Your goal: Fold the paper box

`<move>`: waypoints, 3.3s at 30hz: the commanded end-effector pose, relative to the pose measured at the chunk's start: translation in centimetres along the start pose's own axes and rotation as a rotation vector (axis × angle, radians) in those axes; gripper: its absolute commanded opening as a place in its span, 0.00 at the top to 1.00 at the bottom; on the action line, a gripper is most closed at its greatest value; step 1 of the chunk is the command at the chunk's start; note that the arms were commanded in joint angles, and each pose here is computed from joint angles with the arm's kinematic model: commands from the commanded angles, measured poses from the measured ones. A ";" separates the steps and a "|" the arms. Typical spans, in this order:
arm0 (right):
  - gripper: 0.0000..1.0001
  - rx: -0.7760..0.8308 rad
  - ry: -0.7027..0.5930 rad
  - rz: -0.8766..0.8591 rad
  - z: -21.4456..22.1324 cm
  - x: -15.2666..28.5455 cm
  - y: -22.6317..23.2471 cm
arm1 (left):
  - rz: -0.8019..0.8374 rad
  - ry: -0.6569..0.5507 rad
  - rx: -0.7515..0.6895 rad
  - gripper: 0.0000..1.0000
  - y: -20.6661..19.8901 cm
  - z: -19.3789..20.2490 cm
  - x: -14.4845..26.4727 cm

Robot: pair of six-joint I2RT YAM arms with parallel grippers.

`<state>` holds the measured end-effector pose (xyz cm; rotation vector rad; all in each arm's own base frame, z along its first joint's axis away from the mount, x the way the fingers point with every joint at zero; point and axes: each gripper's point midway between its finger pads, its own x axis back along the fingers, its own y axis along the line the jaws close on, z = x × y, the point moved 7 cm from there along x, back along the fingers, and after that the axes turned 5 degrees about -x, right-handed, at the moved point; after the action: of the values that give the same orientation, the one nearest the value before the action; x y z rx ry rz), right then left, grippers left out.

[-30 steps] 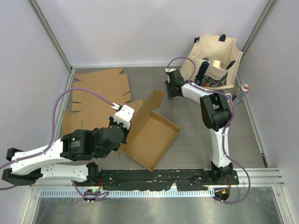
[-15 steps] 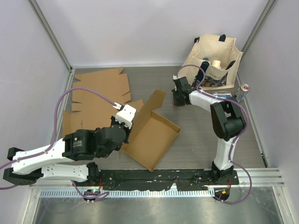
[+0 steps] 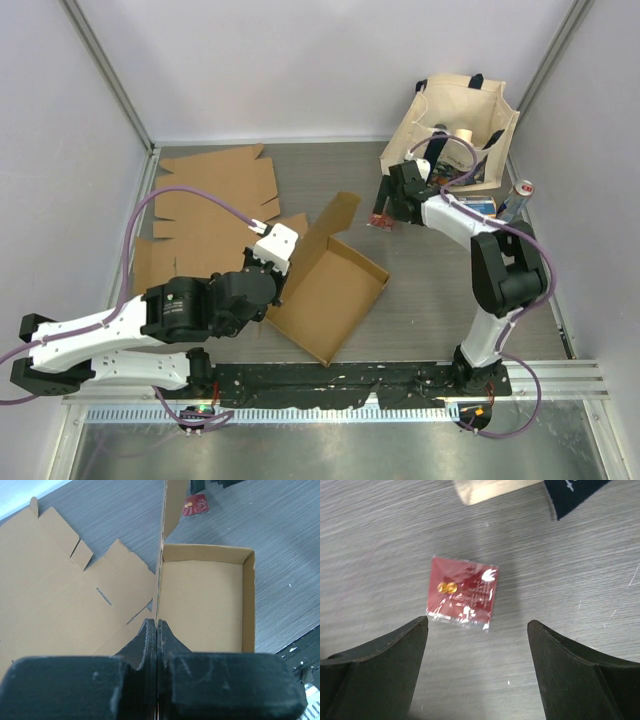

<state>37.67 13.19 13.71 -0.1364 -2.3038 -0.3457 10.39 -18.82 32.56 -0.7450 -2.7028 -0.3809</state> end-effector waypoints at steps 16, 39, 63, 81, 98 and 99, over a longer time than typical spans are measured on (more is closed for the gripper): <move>0.14 -0.069 0.011 0.296 1.8 -6.8 4.0 | 0.005 -0.069 0.115 1.00 0.6 -1.3 0.9; 0.48 -0.092 -0.092 0.206 0.2 -0.8 2.9 | -0.008 -0.043 0.108 1.00 0.1 -0.2 0.2; 0.10 0.115 -0.104 -0.597 11.7 19.7 5.9 | 0.038 -0.059 0.203 1.00 -3.6 -2.9 -2.3; 0.08 0.347 -0.623 -0.806 4.6 20.3 -0.3 | 0.266 -0.160 -0.082 1.00 -2.0 -3.5 -2.7; 0.07 0.767 -0.452 -0.705 -3.1 24.3 1.8 | 0.496 -0.201 -0.212 1.00 -1.1 -3.1 -2.3; 0.07 0.775 -0.418 -0.700 -3.3 23.5 1.8 | 0.492 -0.202 -0.223 1.00 -1.0 -3.2 -2.3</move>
<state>23.23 14.68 34.72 1.0907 -2.8363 0.0947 12.80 -21.37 33.00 -1.4130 -2.5295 -0.4930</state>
